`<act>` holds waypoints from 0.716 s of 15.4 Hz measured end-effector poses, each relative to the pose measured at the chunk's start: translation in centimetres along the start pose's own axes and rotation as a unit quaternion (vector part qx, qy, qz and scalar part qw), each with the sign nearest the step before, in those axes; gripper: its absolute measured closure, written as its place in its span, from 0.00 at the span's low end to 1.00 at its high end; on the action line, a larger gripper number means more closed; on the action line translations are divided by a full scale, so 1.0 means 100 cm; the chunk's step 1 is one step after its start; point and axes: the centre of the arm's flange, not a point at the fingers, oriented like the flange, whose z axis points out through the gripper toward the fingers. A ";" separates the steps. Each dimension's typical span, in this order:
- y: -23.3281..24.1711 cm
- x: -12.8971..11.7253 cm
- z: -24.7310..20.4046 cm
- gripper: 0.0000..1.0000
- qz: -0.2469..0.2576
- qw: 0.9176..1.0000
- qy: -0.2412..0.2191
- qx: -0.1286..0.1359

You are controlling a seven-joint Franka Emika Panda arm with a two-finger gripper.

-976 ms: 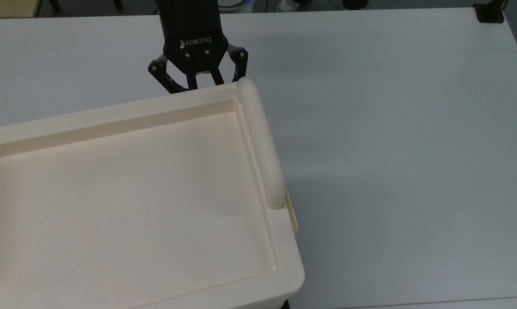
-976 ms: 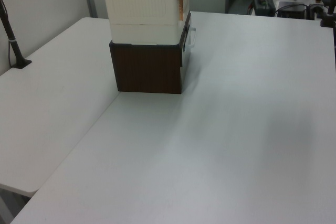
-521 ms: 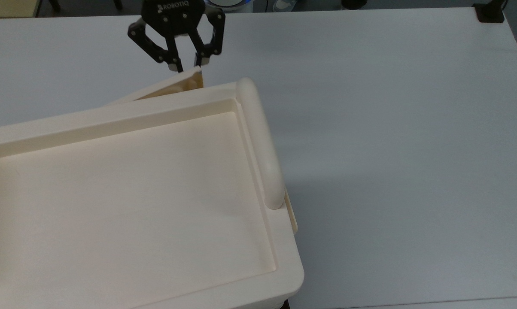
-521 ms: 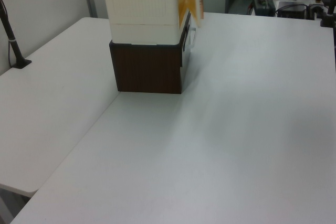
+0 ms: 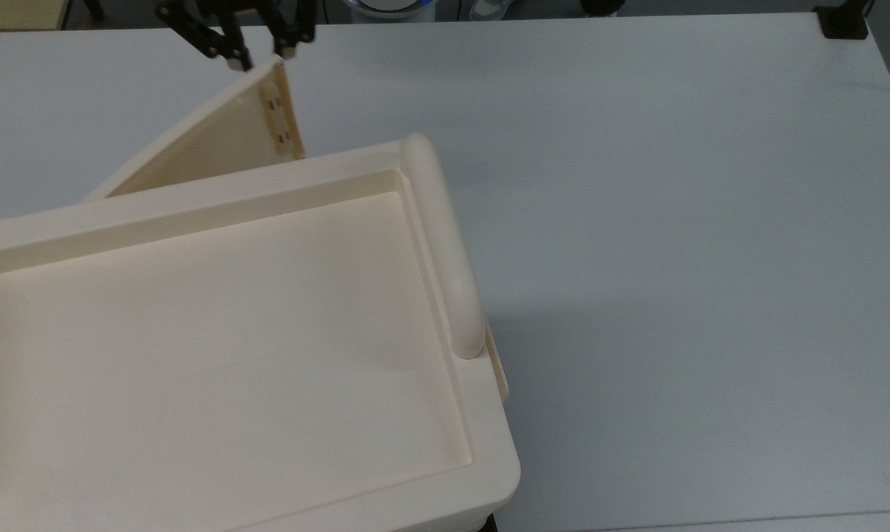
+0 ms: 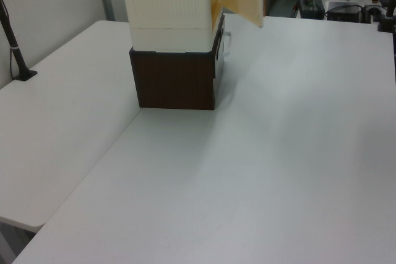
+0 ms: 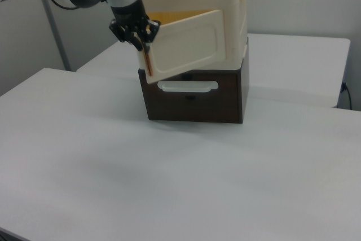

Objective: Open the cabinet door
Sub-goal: 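Pull the gripped door edge outward, swinging the door open on its hinge, then release the door and withdraw the gripper from the cabinet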

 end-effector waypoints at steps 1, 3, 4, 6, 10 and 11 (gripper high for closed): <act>0.017 -0.011 -0.003 0.77 0.015 1.000 -0.013 -0.001; 0.068 -0.043 -0.010 0.57 0.040 0.999 -0.035 -0.007; 0.092 -0.060 -0.014 0.47 0.047 0.998 -0.044 -0.009; 0.126 -0.086 -0.024 0.26 0.065 0.996 -0.053 -0.014; 0.163 -0.112 -0.038 0.00 0.101 0.993 -0.046 -0.032; 0.173 -0.119 -0.043 0.00 0.111 0.992 -0.041 -0.040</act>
